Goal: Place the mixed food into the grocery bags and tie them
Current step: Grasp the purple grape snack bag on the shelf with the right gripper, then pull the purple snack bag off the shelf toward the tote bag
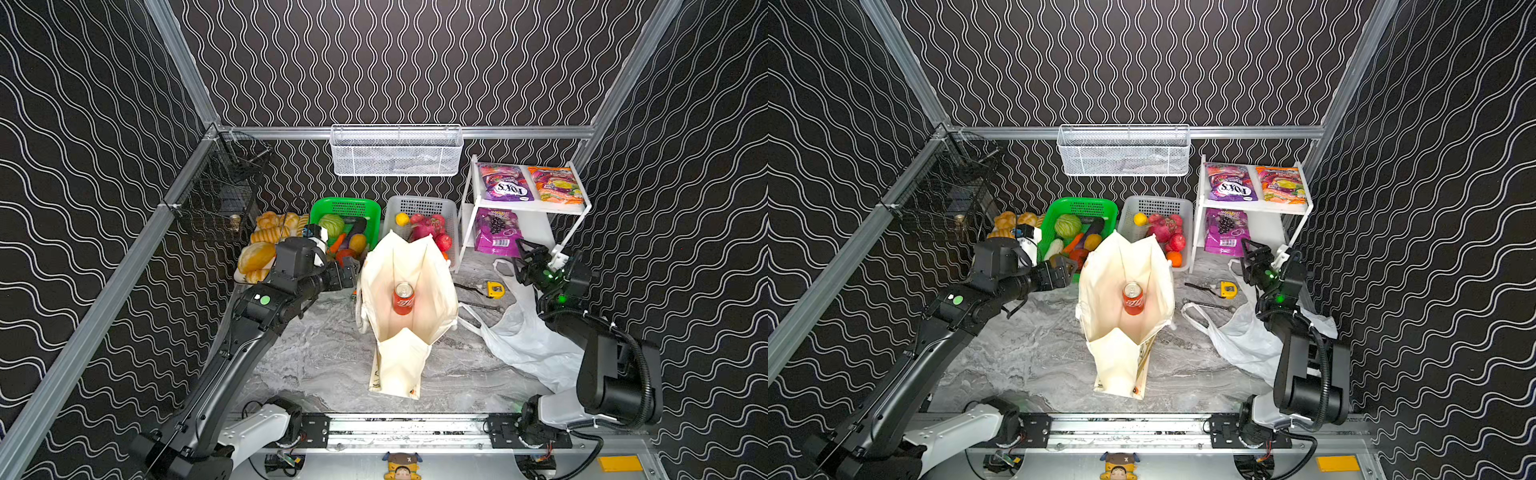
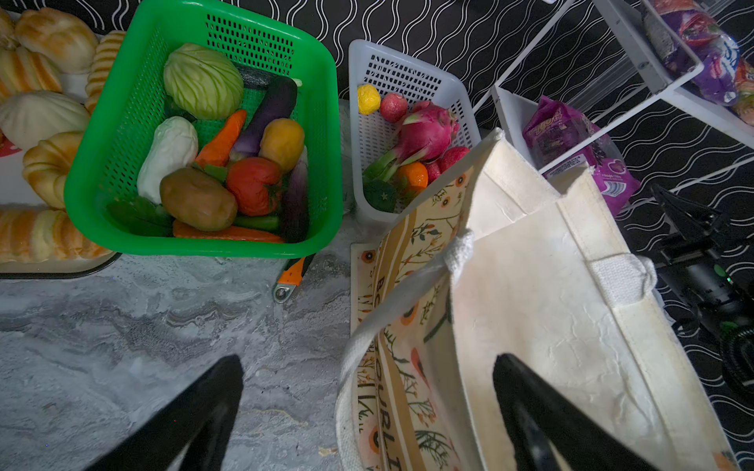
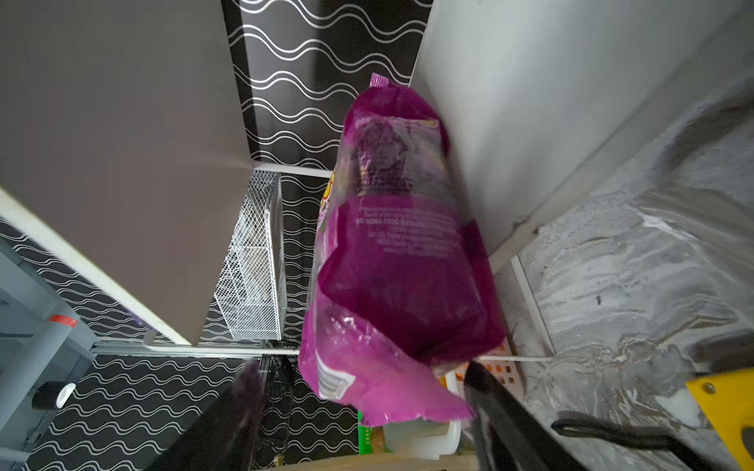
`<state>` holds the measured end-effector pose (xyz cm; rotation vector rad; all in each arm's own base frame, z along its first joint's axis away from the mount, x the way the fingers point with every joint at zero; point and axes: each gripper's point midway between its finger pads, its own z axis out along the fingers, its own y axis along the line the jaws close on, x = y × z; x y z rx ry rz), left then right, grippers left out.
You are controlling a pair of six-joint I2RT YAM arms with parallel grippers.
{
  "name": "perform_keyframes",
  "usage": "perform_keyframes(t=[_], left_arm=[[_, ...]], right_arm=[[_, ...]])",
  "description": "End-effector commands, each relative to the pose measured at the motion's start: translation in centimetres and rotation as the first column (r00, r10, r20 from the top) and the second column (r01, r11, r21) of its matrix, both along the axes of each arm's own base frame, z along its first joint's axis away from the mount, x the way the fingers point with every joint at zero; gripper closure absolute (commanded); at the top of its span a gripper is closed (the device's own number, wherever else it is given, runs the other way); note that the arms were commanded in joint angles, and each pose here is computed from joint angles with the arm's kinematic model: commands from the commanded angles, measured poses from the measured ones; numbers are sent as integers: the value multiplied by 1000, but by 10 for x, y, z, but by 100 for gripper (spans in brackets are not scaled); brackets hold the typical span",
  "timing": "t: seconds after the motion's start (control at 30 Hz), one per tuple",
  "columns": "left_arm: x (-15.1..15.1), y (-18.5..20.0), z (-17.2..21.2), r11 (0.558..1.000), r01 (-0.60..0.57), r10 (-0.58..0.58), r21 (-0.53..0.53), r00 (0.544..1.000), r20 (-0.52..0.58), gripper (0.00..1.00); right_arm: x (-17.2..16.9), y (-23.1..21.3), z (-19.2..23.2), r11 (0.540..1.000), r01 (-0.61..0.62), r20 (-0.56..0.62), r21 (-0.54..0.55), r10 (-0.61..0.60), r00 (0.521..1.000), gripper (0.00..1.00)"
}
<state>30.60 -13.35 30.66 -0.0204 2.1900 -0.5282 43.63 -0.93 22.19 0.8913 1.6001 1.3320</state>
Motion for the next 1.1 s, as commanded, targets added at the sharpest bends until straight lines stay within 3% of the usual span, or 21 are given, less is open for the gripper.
perform_keyframes(t=[0.0,0.43,0.5,0.57,0.63,0.73,0.8,0.97,1.07], left_arm=[[1,-1,5,1000,8,-8,-5,1000,17,1],[2,-4,5,1000,18,-18,-10,1000,15,1],[2,-4,5,1000,17,-17,-12,1000,15,1],[2,-4,5,1000,16,-15,-15,1000,16,1],[2,-4,5,1000,14,-14,-18,1000,16,1],[2,-4,5,1000,15,-15,-19,1000,15,1],[2,-5,4,1000,17,-17,-19,1000,14,1],[5,-7,3,999,24,-24,-24,1000,13,1],[6,-9,2,999,32,-32,-26,999,7,1]], right_arm=[[8,-1,-6,1000,-18,-41,-21,17,999,15],[33,-4,-23,999,-46,-160,-3,45,986,11],[34,-4,-24,999,-41,-166,-11,38,985,18],[33,-6,-27,999,-31,-172,-18,28,985,34],[30,-5,-29,999,-33,-173,-20,29,984,42],[22,-3,-28,999,-30,-174,-33,24,984,67],[17,1,-26,999,-39,-157,-33,33,987,78],[3,13,-24,997,-69,-151,-34,63,987,81],[-2,21,-20,994,-106,-148,-40,99,984,72]])
